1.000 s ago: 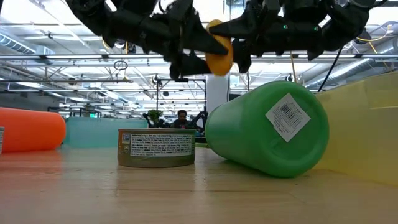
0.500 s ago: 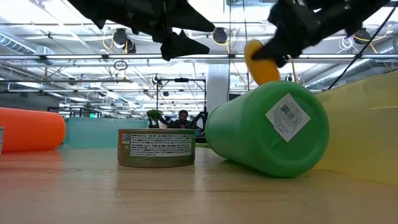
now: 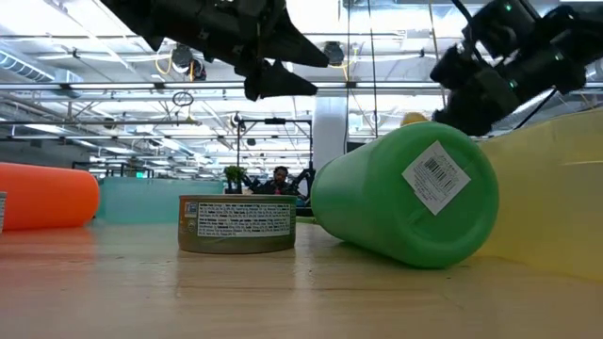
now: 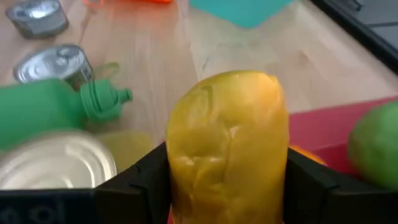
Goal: Pick & Place Food Item
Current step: Put the yellow mango into the pink bin, then put the orange tumbler into the blue bin
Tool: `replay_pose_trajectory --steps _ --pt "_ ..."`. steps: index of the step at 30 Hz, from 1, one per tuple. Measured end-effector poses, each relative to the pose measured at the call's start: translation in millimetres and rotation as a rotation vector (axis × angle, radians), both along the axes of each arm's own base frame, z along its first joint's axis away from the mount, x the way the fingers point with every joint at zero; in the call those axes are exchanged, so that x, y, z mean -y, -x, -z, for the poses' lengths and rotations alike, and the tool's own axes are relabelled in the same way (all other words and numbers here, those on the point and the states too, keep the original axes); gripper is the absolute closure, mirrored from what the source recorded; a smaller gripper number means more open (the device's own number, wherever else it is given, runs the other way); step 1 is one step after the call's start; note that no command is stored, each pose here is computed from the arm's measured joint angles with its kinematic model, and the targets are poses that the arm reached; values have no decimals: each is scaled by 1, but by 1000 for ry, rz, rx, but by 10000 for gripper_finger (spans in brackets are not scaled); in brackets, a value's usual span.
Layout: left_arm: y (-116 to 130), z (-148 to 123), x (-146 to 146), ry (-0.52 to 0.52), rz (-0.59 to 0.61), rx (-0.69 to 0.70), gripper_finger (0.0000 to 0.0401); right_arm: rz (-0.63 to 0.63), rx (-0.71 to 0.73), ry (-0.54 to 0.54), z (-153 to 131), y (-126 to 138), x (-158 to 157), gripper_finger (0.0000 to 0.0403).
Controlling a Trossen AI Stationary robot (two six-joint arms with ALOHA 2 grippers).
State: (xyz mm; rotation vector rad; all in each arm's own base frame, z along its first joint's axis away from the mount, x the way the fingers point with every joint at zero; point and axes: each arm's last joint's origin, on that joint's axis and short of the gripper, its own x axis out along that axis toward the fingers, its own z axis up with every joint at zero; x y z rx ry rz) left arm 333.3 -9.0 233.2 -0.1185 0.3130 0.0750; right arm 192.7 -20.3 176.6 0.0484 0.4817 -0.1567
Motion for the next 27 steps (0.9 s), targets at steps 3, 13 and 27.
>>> replay_pose_trajectory --steps 3,13,27 --pt "0 0 0 1 -1 3 73 -3 9 5 11 5 -1 185" --pt "-1 -2 0 4 -2 26 70 12 109 -19 31 19 -2 148" --pt "-1 -2 0 27 -9 27 76 9 193 -9 18 20 -2 77"
